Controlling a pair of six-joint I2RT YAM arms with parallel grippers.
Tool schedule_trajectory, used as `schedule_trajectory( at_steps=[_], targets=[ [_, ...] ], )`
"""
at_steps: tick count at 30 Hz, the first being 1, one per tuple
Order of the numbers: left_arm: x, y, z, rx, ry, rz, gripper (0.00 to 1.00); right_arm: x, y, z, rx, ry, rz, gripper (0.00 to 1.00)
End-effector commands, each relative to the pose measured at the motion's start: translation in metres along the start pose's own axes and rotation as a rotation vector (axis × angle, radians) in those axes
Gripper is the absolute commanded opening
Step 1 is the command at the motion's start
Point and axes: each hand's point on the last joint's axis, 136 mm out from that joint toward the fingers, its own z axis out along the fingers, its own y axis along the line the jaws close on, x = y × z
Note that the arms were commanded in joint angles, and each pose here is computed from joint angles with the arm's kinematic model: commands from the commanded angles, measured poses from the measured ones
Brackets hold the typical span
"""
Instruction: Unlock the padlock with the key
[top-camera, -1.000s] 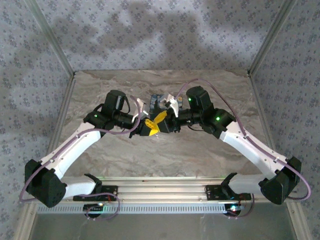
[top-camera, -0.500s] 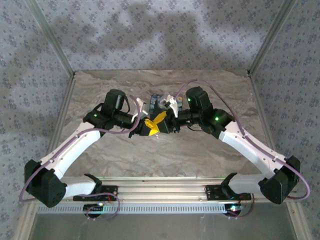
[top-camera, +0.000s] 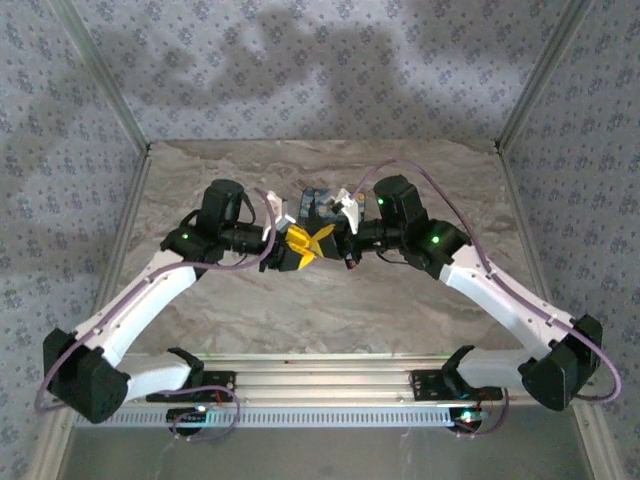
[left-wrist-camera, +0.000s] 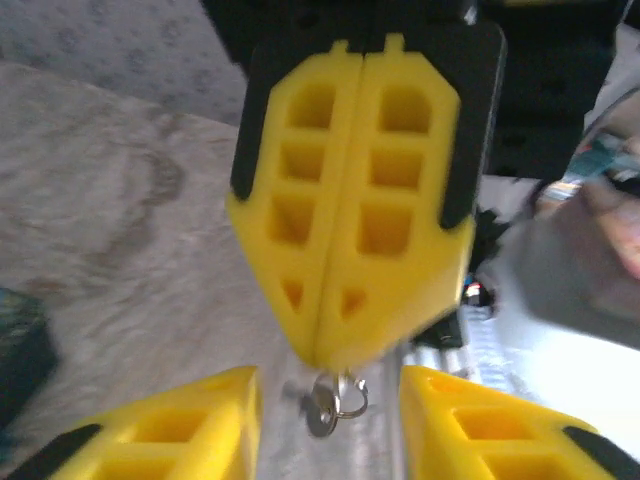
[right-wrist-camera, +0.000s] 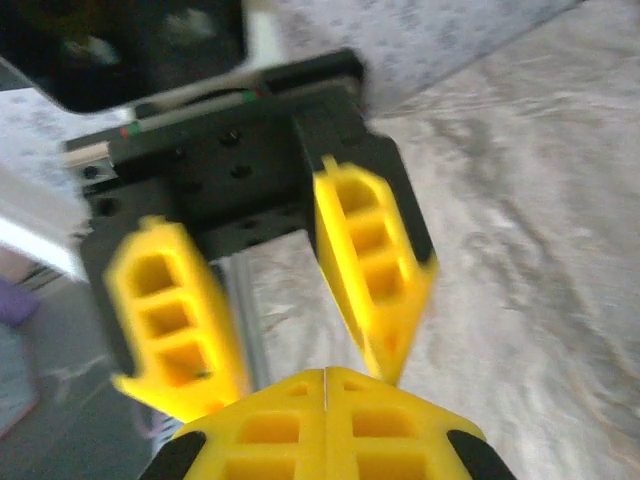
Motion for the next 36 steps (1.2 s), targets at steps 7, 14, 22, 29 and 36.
schedule_trajectory(
  at_steps=[7,14,22,29,36],
  targets=[
    [-0.009,0.05,-0.022,-0.362,-0.148,-0.209,0.59,-0.026,-0.048,-0.026,0.316,-0.12,0.032,0.0],
    [-0.03,0.041,-0.028,-0.271,-0.393,-0.379,0.59,-0.034,-0.029,-0.01,0.15,-0.17,0.056,0.0],
    [-0.052,0.02,-0.024,-0.088,-0.465,-0.407,0.53,-0.051,-0.028,-0.014,0.08,-0.275,0.116,0.0],
    [-0.061,0.017,-0.02,-0.009,-0.486,-0.417,0.48,-0.056,-0.027,-0.015,0.058,-0.305,0.148,0.0],
    [-0.068,0.017,-0.017,0.042,-0.507,-0.436,0.45,-0.058,-0.025,-0.013,0.048,-0.31,0.158,0.0]
  ],
)
